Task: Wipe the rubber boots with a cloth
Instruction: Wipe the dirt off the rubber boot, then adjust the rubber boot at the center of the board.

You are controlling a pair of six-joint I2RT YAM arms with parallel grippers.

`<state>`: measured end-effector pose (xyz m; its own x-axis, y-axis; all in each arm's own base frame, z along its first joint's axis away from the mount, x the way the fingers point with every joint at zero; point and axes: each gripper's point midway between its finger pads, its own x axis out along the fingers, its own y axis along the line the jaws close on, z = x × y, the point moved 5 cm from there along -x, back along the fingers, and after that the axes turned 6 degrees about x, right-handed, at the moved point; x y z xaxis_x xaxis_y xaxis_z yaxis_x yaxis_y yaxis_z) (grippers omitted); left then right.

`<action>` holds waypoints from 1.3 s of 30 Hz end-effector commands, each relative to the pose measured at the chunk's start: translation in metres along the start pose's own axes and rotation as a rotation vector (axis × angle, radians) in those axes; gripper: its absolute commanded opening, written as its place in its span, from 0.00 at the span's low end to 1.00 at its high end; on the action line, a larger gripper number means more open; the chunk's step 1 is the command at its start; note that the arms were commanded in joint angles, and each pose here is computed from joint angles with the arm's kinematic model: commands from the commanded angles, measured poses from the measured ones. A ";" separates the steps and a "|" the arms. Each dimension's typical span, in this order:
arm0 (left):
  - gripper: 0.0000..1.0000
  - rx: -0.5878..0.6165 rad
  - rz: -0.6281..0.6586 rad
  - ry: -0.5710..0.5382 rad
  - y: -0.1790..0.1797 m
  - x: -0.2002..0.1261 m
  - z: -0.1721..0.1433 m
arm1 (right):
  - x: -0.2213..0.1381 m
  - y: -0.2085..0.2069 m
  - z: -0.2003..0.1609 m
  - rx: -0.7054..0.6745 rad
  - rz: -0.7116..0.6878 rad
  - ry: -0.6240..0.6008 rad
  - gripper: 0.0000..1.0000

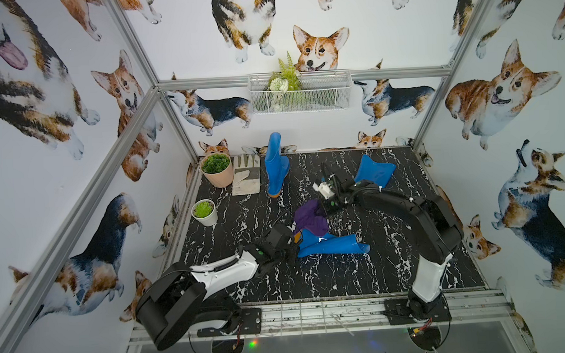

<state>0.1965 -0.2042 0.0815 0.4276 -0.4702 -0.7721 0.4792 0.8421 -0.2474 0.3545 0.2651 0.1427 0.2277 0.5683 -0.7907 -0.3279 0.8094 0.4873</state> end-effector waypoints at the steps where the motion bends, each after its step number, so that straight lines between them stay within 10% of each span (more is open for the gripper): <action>1: 0.04 -0.013 0.006 0.007 0.001 -0.006 -0.001 | -0.032 -0.025 0.040 0.158 -0.095 -0.099 0.00; 9: 0.61 0.069 0.107 -0.028 0.007 -0.040 0.015 | -0.094 -0.027 0.018 0.176 -0.145 -0.230 0.00; 18: 0.64 0.266 0.010 -0.118 -0.026 -0.071 0.048 | -0.163 -0.059 -0.046 0.281 -0.275 -0.467 0.00; 30: 0.65 1.061 -0.071 0.123 -0.200 -0.010 -0.011 | -0.176 -0.106 -0.093 0.446 -0.310 -0.458 0.00; 39: 0.66 1.229 0.034 0.291 -0.227 0.044 -0.032 | -0.174 -0.105 -0.103 0.456 -0.281 -0.442 0.00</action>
<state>0.0750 -0.4148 0.0986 0.2964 -0.3687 -0.8810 0.9522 0.0429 0.3024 0.2595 0.0646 0.1924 0.6397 0.2371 -0.7311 0.1904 0.8727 0.4496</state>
